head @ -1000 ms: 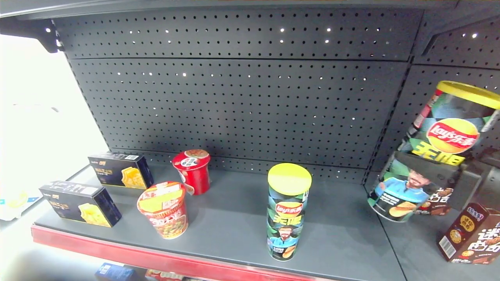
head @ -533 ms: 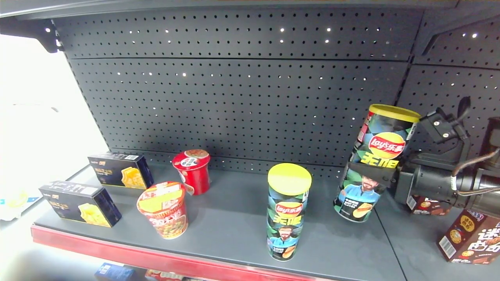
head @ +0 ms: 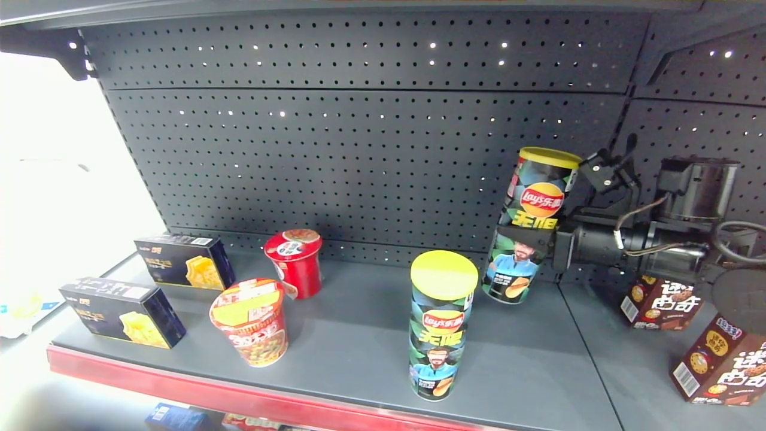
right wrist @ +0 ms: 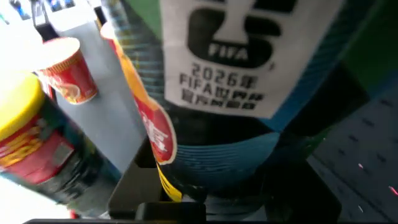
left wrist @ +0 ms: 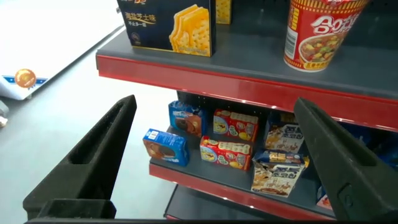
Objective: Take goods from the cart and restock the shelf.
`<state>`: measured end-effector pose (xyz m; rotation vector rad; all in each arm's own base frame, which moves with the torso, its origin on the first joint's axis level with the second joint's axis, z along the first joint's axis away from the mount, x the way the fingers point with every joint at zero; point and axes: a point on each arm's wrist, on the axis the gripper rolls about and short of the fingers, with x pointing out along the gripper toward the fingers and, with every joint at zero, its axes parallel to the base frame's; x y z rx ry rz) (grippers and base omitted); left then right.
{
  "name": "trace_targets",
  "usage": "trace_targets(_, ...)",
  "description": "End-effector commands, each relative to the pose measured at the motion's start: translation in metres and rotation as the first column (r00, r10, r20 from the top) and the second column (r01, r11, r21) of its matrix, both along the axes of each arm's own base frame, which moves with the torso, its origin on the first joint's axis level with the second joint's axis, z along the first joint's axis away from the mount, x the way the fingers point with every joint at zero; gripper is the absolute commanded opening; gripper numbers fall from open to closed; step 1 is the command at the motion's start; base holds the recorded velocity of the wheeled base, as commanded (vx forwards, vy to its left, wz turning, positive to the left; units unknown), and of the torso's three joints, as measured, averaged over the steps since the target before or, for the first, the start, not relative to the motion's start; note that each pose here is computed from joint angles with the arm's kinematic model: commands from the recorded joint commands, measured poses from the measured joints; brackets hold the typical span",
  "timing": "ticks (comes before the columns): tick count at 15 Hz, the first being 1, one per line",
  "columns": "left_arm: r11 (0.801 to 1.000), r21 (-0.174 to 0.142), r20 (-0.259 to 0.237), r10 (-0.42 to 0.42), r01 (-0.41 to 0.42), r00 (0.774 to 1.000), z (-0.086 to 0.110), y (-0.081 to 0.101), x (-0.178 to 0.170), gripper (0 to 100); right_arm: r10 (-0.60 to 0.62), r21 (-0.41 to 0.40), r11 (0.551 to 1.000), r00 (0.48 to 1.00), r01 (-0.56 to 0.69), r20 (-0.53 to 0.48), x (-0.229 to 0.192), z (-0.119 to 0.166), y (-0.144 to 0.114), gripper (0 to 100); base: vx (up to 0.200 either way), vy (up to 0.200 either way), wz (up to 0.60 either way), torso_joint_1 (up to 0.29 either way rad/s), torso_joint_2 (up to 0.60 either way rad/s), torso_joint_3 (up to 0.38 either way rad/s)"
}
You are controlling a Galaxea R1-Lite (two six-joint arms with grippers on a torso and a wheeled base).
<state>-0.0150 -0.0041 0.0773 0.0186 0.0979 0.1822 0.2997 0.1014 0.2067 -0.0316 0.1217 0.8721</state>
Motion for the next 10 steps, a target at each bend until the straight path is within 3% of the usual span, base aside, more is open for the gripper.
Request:
trace_targets(1, 1.000, -0.001, -0.002, -0.001, 0.001, 1.000, 0.000, 0.000, 0.000, 100, 0.028, -0.031, 0.999, 0.999, -0.029, -0.019, 0.016, -0.016, 0.013, 0, 0.000, 0.000, 0.00, 0.000, 0.00, 0.000)
trace_targets(4, 1.000, -0.001, -0.002, -0.001, 0.001, 1.000, 0.000, 0.000, 0.000, 100, 0.112, -0.030, 0.993, 0.994, -0.113, -0.012, 0.034, -0.024, 0.028, 0, 0.000, 0.000, 0.00, 0.000, 0.00, 0.000)
trace_targets(10, 1.000, -0.001, -0.002, 0.000, 0.000, 1.000, 0.000, 0.000, 0.000, 100, 0.137, -0.046, 0.990, 0.989, -0.135, 0.053, 0.057, -0.045, 0.047, 0, 0.000, 0.000, 0.00, 0.000, 0.00, 0.000)
